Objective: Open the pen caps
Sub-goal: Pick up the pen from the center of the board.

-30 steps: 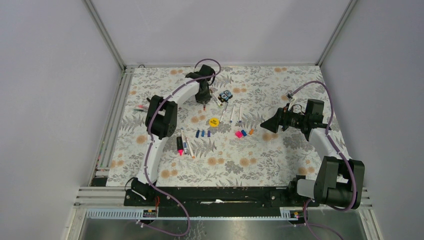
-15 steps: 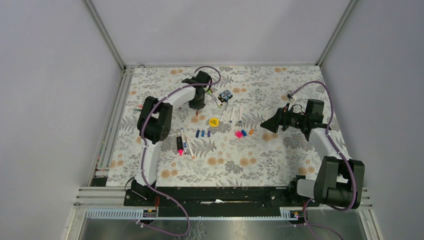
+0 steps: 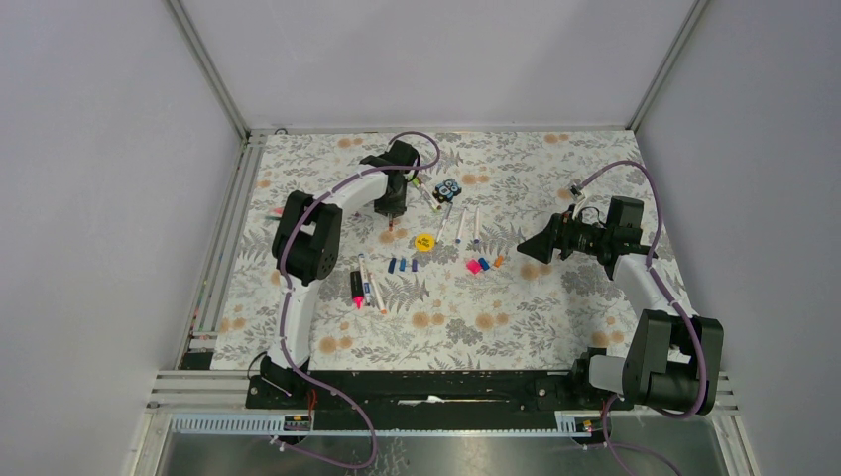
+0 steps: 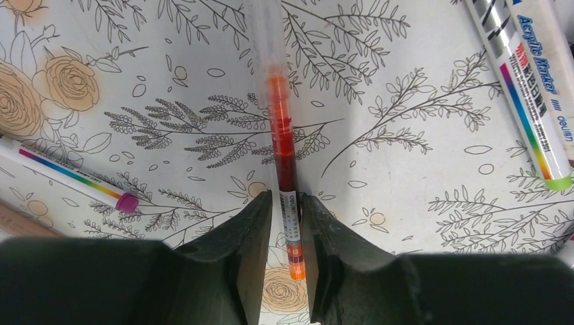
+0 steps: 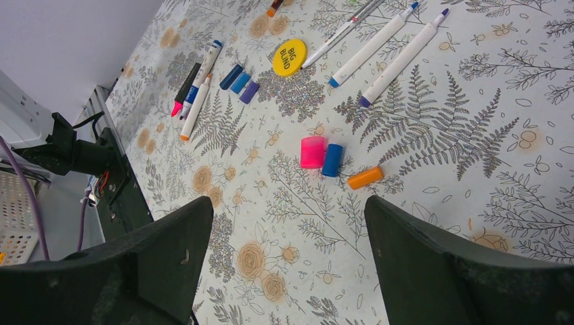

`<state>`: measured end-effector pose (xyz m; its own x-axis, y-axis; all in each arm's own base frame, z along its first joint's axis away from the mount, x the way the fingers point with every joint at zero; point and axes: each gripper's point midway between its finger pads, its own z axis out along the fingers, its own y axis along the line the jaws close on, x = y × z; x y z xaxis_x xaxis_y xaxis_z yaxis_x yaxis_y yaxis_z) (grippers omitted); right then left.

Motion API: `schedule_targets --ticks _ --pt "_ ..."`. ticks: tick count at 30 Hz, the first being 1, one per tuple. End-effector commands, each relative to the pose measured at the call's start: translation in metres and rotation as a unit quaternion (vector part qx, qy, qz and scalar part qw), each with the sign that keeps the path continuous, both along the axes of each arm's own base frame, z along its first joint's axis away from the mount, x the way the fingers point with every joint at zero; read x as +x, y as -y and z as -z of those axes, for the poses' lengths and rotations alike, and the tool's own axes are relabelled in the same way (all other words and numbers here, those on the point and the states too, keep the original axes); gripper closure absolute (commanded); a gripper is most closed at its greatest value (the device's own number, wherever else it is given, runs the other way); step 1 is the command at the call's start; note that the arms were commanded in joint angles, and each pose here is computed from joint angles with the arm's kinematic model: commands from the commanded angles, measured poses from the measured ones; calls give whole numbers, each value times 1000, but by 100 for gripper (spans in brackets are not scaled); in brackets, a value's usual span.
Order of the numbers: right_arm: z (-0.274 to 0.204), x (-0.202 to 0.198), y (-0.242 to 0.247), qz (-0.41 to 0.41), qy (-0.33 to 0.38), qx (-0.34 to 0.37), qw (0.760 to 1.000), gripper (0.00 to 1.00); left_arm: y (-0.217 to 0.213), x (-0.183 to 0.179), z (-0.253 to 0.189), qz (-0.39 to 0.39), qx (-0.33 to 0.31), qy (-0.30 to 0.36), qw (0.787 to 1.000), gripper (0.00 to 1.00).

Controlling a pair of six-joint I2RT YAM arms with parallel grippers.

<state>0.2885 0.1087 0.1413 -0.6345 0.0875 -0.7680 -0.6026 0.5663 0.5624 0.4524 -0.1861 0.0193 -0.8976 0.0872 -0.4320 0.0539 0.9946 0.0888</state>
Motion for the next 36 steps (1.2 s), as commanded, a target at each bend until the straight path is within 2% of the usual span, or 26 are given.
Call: schedule_targets --ticks 1,6,9,16,22,26,29,34,36 --pt "-17 4 0 -11 29 3 1000 11 -15 -40 45 12 27 -100 995 73" --pt "-18 4 0 -10 30 4 999 11 -15 -39 45 7 20 -99 995 93" --pt "-18 3 0 -11 30 4 999 11 -14 -32 34 4 8 -78 997 100" --pt "-19 1 -1 -17 34 7 999 11 2 -6 -29 3 -72 36 997 100" --pt "-23 -4 -4 -30 43 13 999 11 19 2 -99 15 -166 142 976 100" --pt "-27 -9 -7 -44 50 22 998 11 33 -5 -138 39 -232 192 953 100" --pt "-31 -14 -10 -56 59 30 996 11 51 -18 -161 60 -304 210 927 100" --pt "-44 -23 -18 -82 86 60 991 11 89 -55 -207 110 -465 231 848 100" --pt "-49 -27 -23 -85 76 78 990 11 99 -73 -223 122 -514 240 815 100"
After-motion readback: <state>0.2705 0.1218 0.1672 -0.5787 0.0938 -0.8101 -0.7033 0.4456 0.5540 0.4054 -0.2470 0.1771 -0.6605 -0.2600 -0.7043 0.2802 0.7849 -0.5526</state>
